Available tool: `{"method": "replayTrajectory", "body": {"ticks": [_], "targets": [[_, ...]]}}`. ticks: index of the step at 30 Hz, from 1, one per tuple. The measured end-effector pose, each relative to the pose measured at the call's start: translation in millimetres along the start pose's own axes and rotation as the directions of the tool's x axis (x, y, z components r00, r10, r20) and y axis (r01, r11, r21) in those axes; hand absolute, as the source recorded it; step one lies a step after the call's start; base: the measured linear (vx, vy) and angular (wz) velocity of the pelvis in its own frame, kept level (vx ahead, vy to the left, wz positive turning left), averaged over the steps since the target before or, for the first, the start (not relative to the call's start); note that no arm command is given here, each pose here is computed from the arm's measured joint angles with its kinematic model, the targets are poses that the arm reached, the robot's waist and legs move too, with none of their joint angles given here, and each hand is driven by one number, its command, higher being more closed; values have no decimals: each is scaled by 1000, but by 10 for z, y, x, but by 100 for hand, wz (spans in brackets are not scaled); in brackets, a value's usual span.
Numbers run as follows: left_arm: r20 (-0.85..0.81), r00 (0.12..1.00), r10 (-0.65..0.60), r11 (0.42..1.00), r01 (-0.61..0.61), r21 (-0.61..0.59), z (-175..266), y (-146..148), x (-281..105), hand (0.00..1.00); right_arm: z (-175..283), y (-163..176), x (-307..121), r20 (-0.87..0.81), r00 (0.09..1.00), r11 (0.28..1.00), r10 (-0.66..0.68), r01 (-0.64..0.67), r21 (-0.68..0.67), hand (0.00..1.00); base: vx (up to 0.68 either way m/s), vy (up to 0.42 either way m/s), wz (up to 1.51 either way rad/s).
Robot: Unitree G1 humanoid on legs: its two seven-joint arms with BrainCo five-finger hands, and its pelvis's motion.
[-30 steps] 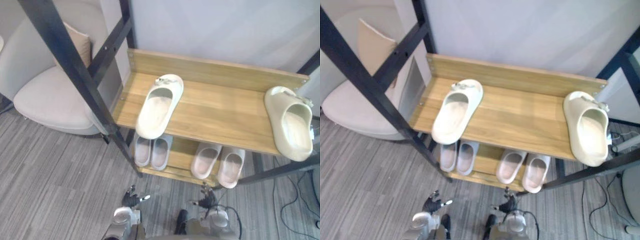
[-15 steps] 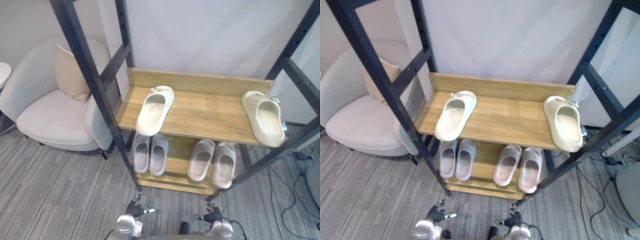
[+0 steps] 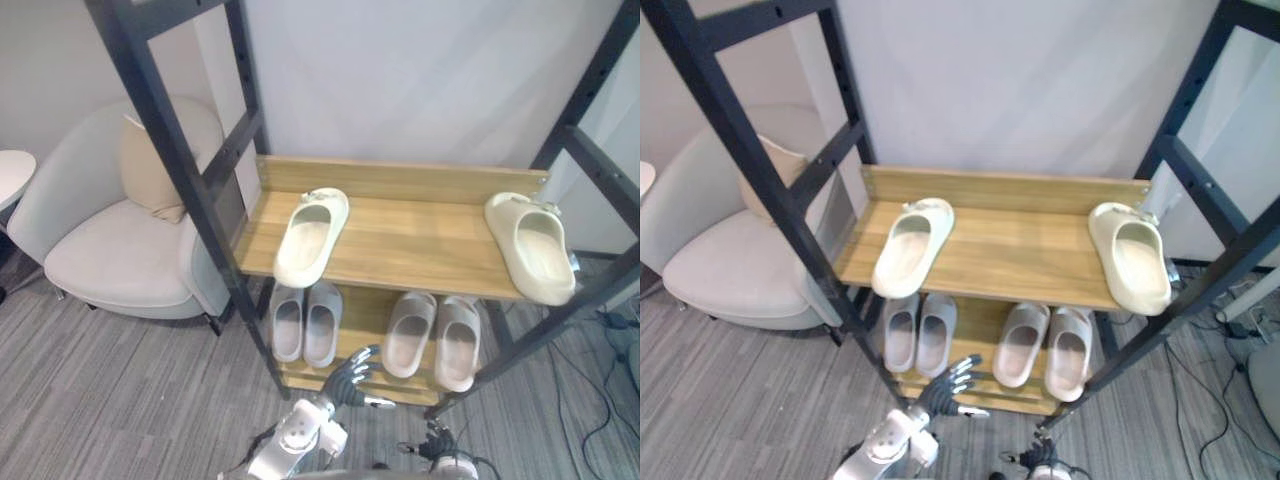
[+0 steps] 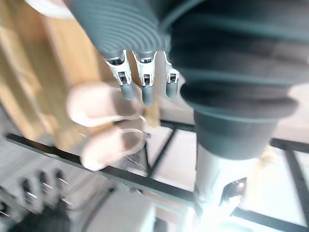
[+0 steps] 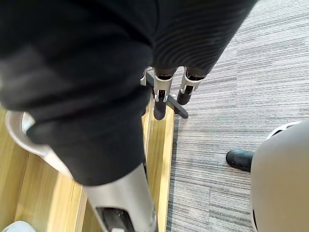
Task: Organize the slippers on the shoe rack
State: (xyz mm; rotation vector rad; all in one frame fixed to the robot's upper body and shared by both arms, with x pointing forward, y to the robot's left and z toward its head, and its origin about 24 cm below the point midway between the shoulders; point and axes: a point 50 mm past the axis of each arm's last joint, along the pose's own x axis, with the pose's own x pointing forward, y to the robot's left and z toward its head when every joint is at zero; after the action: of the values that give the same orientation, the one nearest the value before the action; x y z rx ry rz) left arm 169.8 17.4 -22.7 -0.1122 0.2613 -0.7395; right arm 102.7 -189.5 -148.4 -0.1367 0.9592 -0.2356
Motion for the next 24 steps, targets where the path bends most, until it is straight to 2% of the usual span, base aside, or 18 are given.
{"method": "replayTrajectory", "body": {"ticks": [7, 14, 20, 24], "targets": [[220, 963, -155, 983, 173, -64, 545, -242, 107, 0, 6, 13, 2, 2, 1000, 1000, 6, -6, -8, 0, 2, 11, -2], [386, 895, -222, 961, 269, -71, 964, -427, 60, 0, -18, 4, -6, 0, 1000, 999, 16, -16, -38, 0, -40, 0, -4], [553, 800, -231, 953, 301, -38, 1420, -476, 50, 0, -37, -15, -9, -7, 1000, 999, 11, -12, -34, 0, 0, 8, -3], [628, 757, -178, 969, 247, -24, 1682, -387, 107, 0, -39, -22, -9, -7, 1000, 999, 11, -12, -39, 0, 47, 18, 4]]}}
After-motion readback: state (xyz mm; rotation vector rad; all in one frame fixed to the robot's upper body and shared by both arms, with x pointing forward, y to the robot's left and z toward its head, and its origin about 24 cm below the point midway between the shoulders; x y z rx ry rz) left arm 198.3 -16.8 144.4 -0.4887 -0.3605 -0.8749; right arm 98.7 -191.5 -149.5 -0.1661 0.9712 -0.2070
